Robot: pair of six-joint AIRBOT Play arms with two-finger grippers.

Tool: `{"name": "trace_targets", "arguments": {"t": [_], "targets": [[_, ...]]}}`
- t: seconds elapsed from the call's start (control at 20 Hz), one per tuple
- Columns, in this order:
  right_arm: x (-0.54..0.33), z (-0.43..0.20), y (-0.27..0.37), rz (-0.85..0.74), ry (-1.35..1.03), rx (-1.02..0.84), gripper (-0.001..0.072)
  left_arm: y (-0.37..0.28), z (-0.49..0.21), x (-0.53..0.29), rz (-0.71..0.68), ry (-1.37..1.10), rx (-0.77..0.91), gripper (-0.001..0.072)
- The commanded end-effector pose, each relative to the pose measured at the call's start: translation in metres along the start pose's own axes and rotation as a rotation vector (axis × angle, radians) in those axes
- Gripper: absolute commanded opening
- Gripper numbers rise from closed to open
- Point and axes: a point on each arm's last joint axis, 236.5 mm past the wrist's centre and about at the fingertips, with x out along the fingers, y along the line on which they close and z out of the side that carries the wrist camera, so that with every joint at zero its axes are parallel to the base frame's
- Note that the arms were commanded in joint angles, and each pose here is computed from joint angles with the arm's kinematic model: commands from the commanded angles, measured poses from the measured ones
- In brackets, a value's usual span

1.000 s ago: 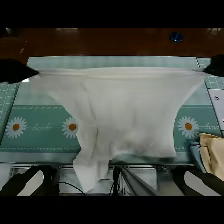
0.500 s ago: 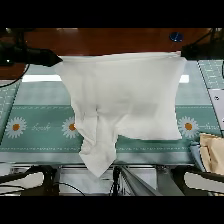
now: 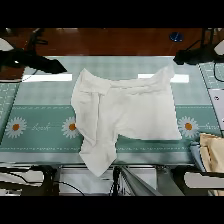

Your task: Fold the shirts.

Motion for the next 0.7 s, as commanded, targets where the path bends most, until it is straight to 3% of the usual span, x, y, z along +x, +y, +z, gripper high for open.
{"name": "trace_targets", "arguments": {"t": [0.0, 0.05, 0.2, 0.3, 0.45, 0.5, 0.55, 0.65], "targets": [[-0.06, 0.021, -0.006, -0.076, -0.026, -0.084, 0.0508, 0.021, -0.034, -0.072, 0.032, 0.131, -0.144, 0.0396], [-0.078, 0.009, -0.02, -0.145, 0.027, -0.106, 0.054, 0.017, -0.057, -0.088, -0.003, 0.196, -0.22, 0.0395], [-0.109, -0.052, -0.079, -0.366, 0.278, -0.092, 0.0536, -0.004, -0.1, -0.101, -0.079, 0.229, -0.435, 0.039], [-0.099, -0.084, -0.085, -0.314, 0.324, 0.021, 0.0525, -0.017, -0.137, -0.085, -0.068, 0.212, -0.514, 0.039], [-0.082, -0.154, -0.059, -0.116, 0.462, 0.159, 0.0525, -0.061, -0.215, -0.05, -0.138, 0.299, -0.59, 0.0395], [-0.08, -0.172, -0.049, -0.062, 0.496, 0.178, 0.0526, -0.075, -0.233, -0.039, -0.167, 0.316, -0.618, 0.0436], [-0.079, -0.188, -0.042, -0.026, 0.519, 0.198, 0.0526, -0.089, -0.248, -0.027, -0.203, 0.331, -0.649, 0.0574], [-0.081, -0.207, -0.033, 0.018, 0.536, 0.213, 0.0526, -0.117, -0.272, -0.011, -0.277, 0.401, -0.661, 0.0605]]}}
